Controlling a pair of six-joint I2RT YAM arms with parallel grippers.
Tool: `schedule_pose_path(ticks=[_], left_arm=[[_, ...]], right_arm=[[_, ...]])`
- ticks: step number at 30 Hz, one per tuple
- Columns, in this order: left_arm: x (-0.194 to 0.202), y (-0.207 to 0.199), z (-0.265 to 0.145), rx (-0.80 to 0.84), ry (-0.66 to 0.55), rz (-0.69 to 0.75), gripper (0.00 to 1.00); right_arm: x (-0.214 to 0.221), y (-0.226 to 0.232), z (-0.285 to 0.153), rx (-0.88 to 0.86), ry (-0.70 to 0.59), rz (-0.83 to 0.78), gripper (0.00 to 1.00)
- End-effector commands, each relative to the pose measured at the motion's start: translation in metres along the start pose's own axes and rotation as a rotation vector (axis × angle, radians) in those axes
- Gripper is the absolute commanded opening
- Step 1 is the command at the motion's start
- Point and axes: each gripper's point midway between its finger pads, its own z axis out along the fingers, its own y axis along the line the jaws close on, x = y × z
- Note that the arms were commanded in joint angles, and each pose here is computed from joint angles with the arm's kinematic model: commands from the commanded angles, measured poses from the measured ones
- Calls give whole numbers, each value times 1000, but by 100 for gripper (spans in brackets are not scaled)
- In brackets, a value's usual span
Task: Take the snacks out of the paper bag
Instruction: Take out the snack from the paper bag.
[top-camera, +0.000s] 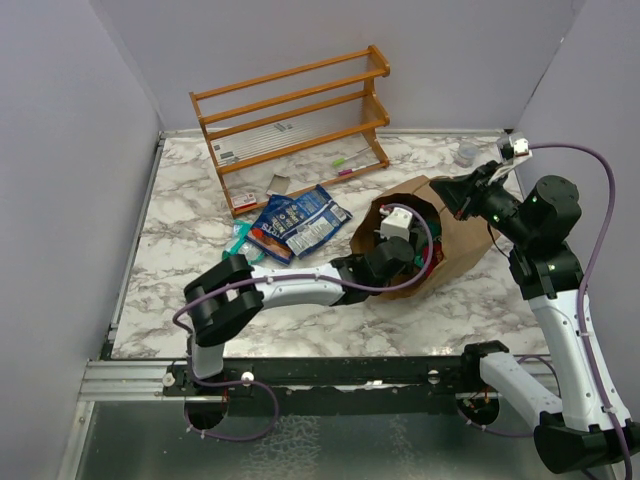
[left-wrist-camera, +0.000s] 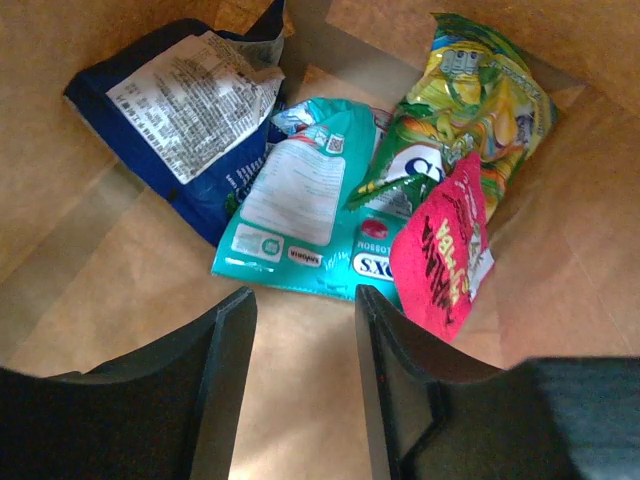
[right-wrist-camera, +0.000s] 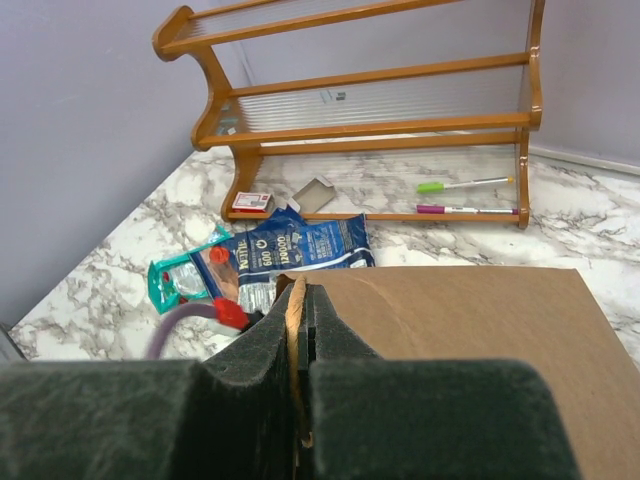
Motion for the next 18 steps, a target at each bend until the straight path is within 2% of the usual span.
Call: schedule_pose_path(ticks=[1,12,18], left_arm=[[-8,2,24,-38,-26,-14,49],[-6,33,60,-153,-76,-48,64],[-10,32,77,-162,-82,-78,84]], right_arm=[[-10,8,-2,-29,-34,-15,2],[-9,7,-3,-23,-33,-19,2],[-7,7,-2,-27,-29,-16,2]])
